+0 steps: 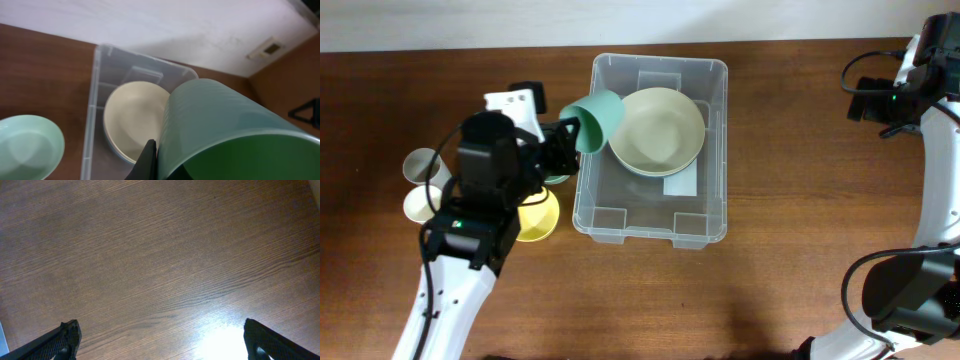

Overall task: Pack container
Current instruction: 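Lift the mint green cup with the left gripper toward the bin, then lower the mint green cup into the bin and open the left gripper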

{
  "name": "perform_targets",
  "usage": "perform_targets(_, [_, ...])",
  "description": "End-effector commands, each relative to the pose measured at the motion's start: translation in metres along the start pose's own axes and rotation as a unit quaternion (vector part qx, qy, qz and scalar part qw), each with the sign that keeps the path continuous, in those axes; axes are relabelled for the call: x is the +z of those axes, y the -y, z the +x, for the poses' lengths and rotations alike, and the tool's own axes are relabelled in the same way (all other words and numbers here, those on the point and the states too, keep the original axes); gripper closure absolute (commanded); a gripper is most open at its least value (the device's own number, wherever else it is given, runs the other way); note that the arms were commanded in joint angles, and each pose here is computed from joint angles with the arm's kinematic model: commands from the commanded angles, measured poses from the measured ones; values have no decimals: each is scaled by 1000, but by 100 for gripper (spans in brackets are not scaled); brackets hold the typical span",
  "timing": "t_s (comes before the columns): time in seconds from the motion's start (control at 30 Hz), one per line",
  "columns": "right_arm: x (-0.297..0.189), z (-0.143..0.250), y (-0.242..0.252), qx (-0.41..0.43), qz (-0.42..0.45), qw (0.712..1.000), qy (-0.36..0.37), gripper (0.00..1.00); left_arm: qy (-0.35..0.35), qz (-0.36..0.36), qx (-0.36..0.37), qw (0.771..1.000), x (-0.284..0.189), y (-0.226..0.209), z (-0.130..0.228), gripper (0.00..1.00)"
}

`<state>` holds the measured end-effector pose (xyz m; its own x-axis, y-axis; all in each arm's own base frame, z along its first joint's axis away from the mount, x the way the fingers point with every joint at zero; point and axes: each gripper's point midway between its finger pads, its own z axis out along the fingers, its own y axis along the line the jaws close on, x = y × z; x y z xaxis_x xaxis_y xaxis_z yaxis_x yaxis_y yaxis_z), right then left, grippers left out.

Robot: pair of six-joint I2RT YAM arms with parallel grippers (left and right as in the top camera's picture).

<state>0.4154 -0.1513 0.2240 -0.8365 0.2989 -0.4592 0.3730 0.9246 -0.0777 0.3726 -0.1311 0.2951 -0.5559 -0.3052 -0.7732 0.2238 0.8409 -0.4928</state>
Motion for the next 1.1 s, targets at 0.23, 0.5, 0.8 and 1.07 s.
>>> perform_targets(0.23, [-9, -5, 2, 9, -2, 1000, 14, 1, -11, 41, 41, 998, 5, 35, 6, 99])
perform_targets(0.5, [-9, -5, 2, 9, -2, 1000, 14, 1, -19, 55, 48, 997, 6, 47, 13, 99])
perform_targets(0.8, [-9, -5, 2, 9, -2, 1000, 13, 1, -36, 64, 108, 991, 23, 76, 39, 99])
perform_targets(1.07, [-9, -5, 2, 9, -2, 1000, 14, 1, -46, 55, 161, 984, 43, 82, 57, 99])
